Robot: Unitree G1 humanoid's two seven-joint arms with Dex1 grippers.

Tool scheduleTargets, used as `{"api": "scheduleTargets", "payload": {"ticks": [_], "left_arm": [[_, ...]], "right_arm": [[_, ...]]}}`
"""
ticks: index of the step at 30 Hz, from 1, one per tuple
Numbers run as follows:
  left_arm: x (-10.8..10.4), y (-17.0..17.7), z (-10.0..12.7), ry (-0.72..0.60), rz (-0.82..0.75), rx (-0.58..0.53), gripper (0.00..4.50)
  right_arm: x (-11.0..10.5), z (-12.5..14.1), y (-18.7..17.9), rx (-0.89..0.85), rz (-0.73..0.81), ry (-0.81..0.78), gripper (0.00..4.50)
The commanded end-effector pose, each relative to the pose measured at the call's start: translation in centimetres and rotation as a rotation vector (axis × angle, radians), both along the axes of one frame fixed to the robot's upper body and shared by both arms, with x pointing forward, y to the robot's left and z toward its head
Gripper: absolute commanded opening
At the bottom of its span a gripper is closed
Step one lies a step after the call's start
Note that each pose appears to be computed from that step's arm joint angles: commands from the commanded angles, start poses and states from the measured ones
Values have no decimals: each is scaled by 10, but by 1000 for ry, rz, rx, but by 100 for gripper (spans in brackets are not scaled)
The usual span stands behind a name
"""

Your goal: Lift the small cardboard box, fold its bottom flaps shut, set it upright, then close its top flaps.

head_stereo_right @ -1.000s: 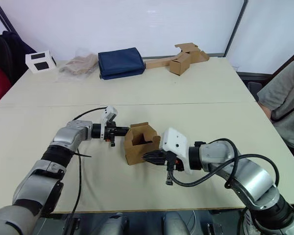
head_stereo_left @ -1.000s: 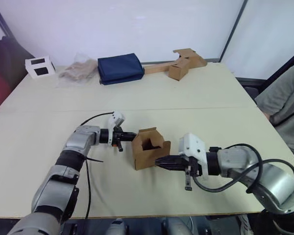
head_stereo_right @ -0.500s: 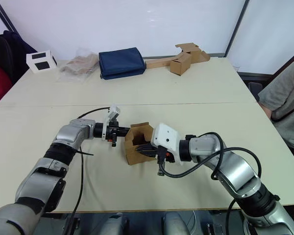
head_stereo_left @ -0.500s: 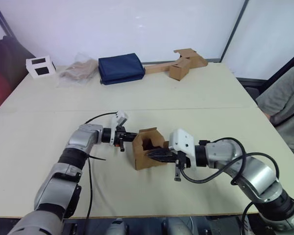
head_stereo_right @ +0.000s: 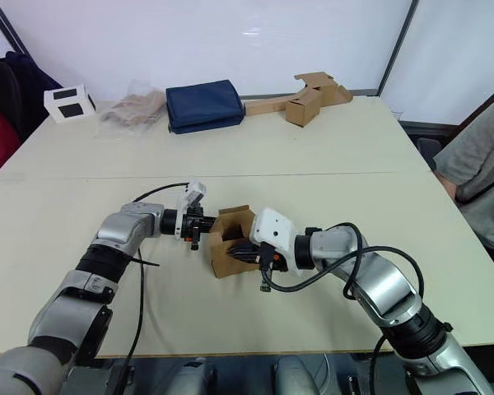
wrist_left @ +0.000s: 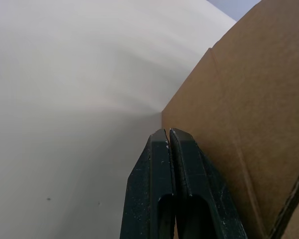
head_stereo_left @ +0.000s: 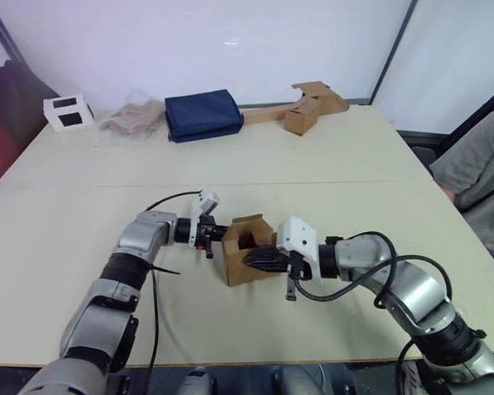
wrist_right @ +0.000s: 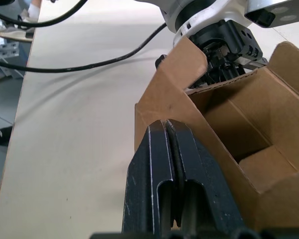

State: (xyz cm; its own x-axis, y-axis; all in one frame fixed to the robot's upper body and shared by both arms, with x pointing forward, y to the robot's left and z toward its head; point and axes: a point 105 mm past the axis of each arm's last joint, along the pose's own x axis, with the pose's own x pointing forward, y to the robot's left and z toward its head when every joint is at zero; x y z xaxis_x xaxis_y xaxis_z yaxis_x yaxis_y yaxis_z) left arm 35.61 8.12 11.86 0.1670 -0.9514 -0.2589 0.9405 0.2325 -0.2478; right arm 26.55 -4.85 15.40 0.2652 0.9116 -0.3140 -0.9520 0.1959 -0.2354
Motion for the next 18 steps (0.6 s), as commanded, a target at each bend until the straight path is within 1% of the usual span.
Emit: {"api": "scheduleTargets", "payload": {"ticks": [1, 13, 18], "left_arm": [[0, 0, 12, -39, -2, -34, 6], [0, 0, 13, -45, 3, -33, 6], [10, 15, 15, -79, 103, -32, 6]], "right_arm": [[0, 13, 4, 33, 16, -41, 0], [9, -1, 3, 12, -19, -10, 0], [14, -3, 2, 17, -31, -10, 0]]}}
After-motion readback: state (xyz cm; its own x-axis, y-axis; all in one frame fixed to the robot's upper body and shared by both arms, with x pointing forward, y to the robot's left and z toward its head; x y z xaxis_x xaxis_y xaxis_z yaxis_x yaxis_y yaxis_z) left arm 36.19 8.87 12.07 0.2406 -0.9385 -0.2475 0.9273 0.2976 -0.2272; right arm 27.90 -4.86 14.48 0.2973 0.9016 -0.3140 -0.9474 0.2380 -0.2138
